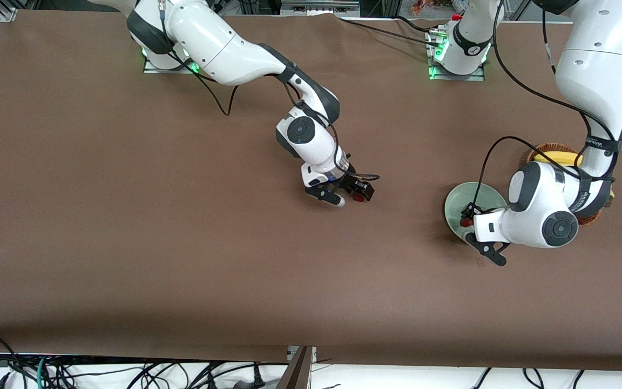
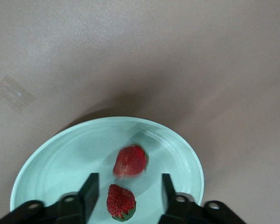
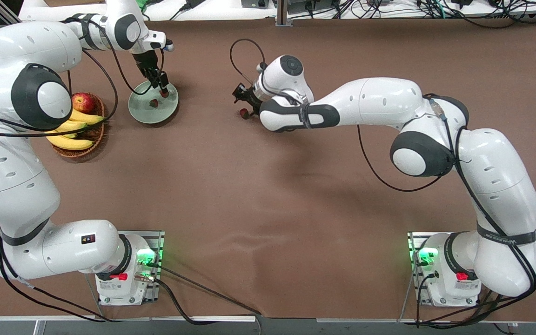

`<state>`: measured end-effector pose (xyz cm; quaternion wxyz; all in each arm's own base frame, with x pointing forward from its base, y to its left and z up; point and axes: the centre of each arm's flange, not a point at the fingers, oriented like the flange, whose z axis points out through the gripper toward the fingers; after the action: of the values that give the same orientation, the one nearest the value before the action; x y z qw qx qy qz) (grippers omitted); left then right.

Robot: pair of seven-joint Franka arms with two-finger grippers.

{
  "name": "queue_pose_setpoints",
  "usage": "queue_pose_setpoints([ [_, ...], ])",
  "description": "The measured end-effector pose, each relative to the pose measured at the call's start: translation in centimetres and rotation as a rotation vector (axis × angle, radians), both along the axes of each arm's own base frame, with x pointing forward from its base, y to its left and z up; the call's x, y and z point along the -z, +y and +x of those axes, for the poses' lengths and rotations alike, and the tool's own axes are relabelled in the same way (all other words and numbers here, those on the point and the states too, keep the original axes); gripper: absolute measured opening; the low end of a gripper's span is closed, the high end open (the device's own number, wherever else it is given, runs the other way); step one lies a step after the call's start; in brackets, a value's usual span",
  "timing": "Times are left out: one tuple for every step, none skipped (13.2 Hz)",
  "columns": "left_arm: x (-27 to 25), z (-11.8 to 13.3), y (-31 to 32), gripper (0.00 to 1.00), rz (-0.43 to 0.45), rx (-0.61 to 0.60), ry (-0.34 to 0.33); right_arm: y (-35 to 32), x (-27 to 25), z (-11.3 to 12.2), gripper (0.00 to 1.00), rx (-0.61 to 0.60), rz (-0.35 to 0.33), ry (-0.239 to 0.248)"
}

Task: Collect all strawberries into plate
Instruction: 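Set the third strawberry down mid-table with the right gripper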

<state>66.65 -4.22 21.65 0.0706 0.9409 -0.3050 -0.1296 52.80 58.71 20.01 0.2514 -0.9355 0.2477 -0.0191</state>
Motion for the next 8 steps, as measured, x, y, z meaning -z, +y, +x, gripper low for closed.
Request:
queue_pose_setpoints([
  [-0.2,0.0,-0.6,0.77,-0.006,0.007,-0.004,-1.0,-1.9,1.4,0.98,-0.012,-0.028,-0.003],
  [-0.7,0.1,-1.4,0.88,-0.015,0.016,-0.011,-2.6,-4.1,3.1,1.00,-0.039,-0.072,-0.003],
  [-1.4,0.2,-2.4,0.99,-0.023,0.022,-0.020,-4.8,-6.5,4.8,1.00,-0.082,-0.122,0.002],
  [-2.1,0.2,-3.3,1.00,-0.026,0.012,-0.028,-7.3,-8.9,6.4,1.00,-0.135,-0.172,0.011],
  [-2.8,0.1,-4.5,1.00,-0.025,-0.017,-0.032,-10.1,-10.9,7.7,1.00,-0.186,-0.218,0.023],
  [-3.4,-0.1,-6.0,1.00,-0.021,-0.061,-0.030,-12.6,-12.6,8.7,1.00,-0.234,-0.254,0.032],
  [-3.9,-0.4,-7.9,1.00,-0.013,-0.114,-0.023,-15.2,-13.9,9.6,1.00,-0.288,-0.286,0.039],
  [-4.1,-0.8,-10.0,1.00,0.004,-0.172,-0.014,-17.6,-15.0,10.1,1.00,-0.342,-0.315,0.050],
])
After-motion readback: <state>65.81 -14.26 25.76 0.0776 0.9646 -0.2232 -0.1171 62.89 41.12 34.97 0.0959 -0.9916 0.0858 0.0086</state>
